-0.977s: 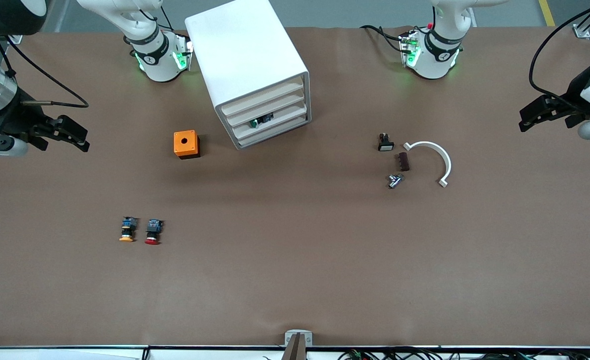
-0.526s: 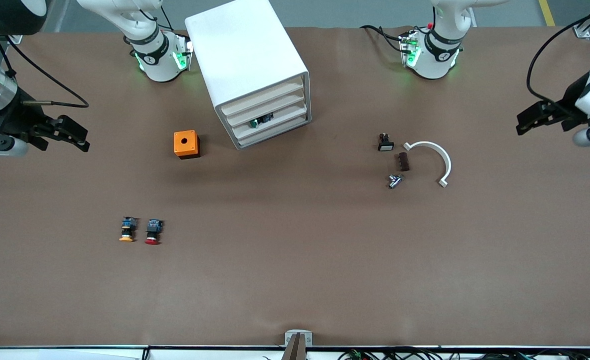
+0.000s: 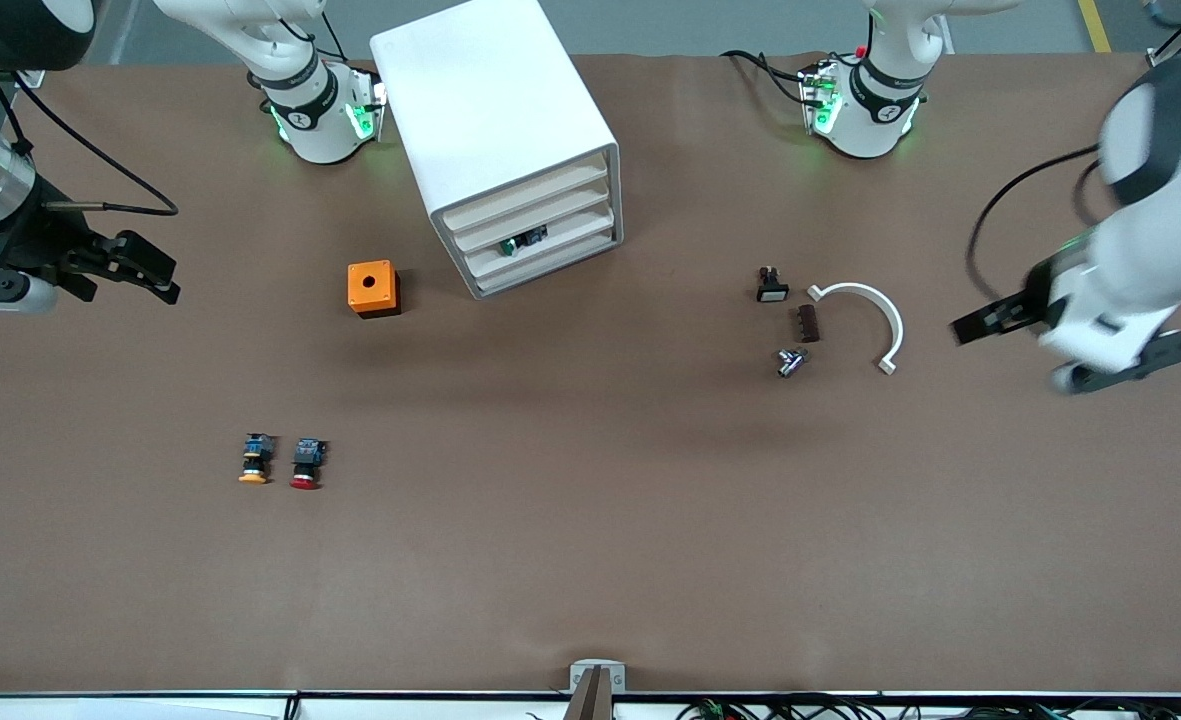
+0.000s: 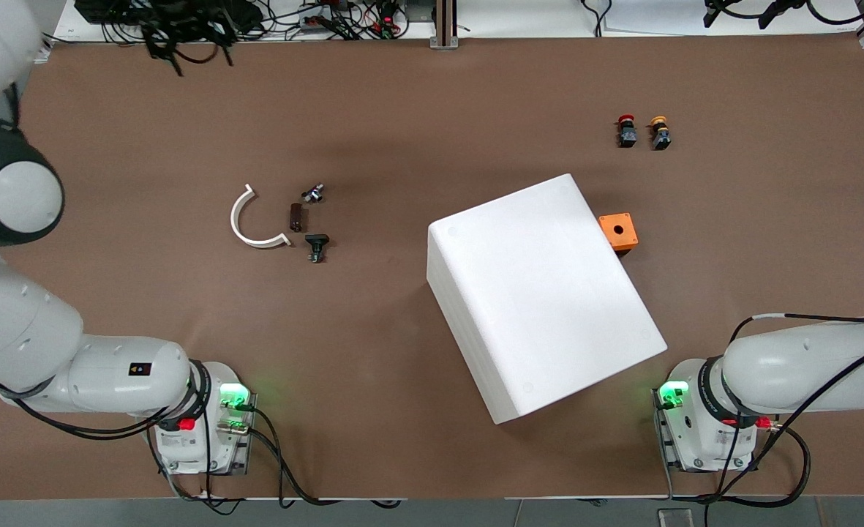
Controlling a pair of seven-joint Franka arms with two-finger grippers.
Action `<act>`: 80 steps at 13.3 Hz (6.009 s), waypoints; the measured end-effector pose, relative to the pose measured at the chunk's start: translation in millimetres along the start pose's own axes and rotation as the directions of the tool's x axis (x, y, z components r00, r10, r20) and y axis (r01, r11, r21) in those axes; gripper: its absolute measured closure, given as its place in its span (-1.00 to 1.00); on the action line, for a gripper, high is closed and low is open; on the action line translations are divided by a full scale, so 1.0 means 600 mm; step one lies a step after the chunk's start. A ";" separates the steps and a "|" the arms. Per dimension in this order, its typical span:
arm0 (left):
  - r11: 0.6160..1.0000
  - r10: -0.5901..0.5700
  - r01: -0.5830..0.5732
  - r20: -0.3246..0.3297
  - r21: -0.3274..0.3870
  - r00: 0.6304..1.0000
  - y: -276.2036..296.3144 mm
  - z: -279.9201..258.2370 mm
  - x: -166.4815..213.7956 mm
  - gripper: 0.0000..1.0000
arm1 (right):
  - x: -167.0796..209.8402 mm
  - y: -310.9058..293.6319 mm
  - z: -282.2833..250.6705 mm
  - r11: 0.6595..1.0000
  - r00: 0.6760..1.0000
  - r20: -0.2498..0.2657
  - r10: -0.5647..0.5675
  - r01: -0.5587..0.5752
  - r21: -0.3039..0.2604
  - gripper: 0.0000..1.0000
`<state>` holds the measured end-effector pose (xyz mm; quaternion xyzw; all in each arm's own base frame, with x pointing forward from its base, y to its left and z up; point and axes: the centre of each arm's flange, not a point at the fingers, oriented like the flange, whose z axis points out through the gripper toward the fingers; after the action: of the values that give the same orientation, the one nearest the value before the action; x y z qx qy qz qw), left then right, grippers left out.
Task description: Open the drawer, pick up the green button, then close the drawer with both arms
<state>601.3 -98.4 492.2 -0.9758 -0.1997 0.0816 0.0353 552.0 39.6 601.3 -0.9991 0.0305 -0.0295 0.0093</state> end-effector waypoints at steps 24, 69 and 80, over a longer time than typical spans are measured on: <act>0.059 -0.950 0.577 0.223 0.815 -0.217 0.407 0.470 -0.142 -0.96 | 0.034 -0.057 0.096 0.998 0.996 0.071 -0.057 0.057 0.003 -1.00; 0.152 -0.935 0.542 0.297 0.827 -0.192 0.488 0.577 -0.206 0.31 | -0.211 -0.651 0.452 0.664 0.654 0.122 0.747 -0.745 -0.069 -1.00; 0.107 -0.929 0.660 0.311 0.743 -0.199 0.394 0.536 -0.056 -0.99 | -0.256 -0.686 0.532 0.661 0.653 0.119 0.748 -0.749 -0.049 -0.93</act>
<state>605.9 -316.7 156.5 -0.4280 -0.7574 0.4712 0.1456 442.7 465.0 281.8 -0.8975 0.4384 0.0411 0.0248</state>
